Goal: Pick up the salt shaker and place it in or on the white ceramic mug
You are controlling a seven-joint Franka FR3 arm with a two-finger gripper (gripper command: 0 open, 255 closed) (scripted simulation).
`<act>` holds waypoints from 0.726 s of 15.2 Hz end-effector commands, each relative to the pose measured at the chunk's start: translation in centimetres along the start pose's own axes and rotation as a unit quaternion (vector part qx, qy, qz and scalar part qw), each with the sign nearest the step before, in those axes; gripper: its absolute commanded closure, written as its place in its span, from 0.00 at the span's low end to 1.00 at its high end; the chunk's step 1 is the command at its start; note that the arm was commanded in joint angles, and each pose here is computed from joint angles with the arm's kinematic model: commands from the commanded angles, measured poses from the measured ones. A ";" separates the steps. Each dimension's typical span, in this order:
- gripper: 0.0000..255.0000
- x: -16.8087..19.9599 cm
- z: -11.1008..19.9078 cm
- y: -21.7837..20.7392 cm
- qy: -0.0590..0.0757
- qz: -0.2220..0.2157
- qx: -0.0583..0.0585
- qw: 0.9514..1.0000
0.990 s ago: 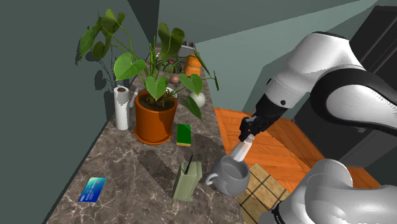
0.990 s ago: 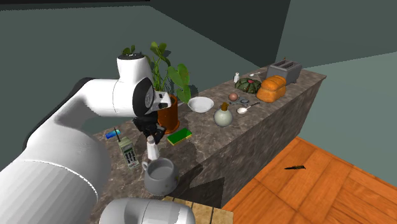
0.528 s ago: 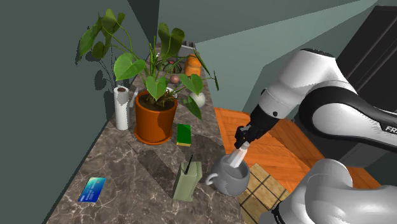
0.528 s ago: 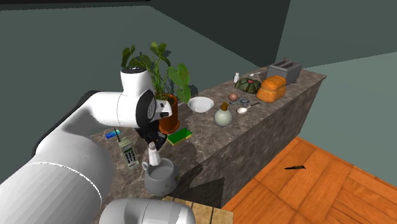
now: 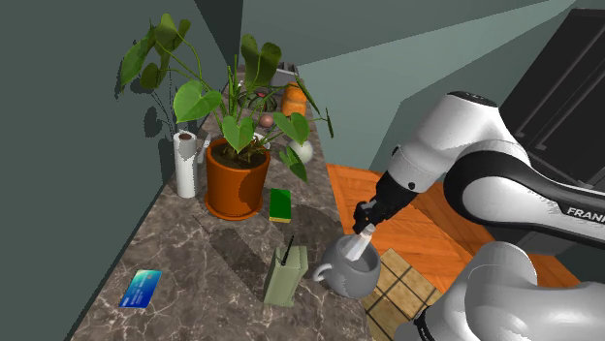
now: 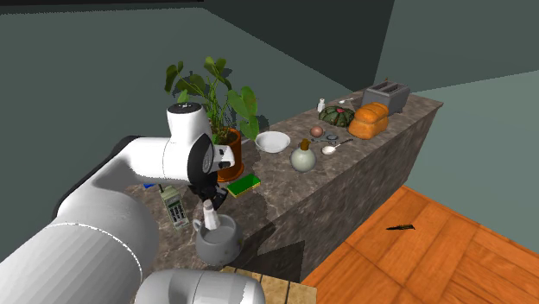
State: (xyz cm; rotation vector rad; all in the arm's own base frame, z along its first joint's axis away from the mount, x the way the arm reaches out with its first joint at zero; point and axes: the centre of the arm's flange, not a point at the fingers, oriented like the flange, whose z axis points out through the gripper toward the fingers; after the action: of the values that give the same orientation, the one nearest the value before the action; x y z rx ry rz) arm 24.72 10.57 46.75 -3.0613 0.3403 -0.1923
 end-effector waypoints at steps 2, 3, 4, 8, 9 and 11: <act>1.00 0.0 0.3 0.0 -0.003 0.000 -0.001 1.000; 1.00 0.0 0.3 0.0 -0.003 0.000 -0.001 1.000; 1.00 0.0 0.3 0.0 -0.003 0.000 -0.001 1.000; 0.00 0.0 0.2 0.0 -0.003 0.000 -0.001 1.000; 0.00 0.0 0.2 0.0 -0.003 0.000 -0.001 1.000; 0.00 0.0 -1.1 0.0 -0.003 0.000 -0.001 1.000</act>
State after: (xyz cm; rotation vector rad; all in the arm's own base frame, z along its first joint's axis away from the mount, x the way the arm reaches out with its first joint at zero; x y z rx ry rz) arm 24.65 10.53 47.10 -3.0626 0.3404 -0.1847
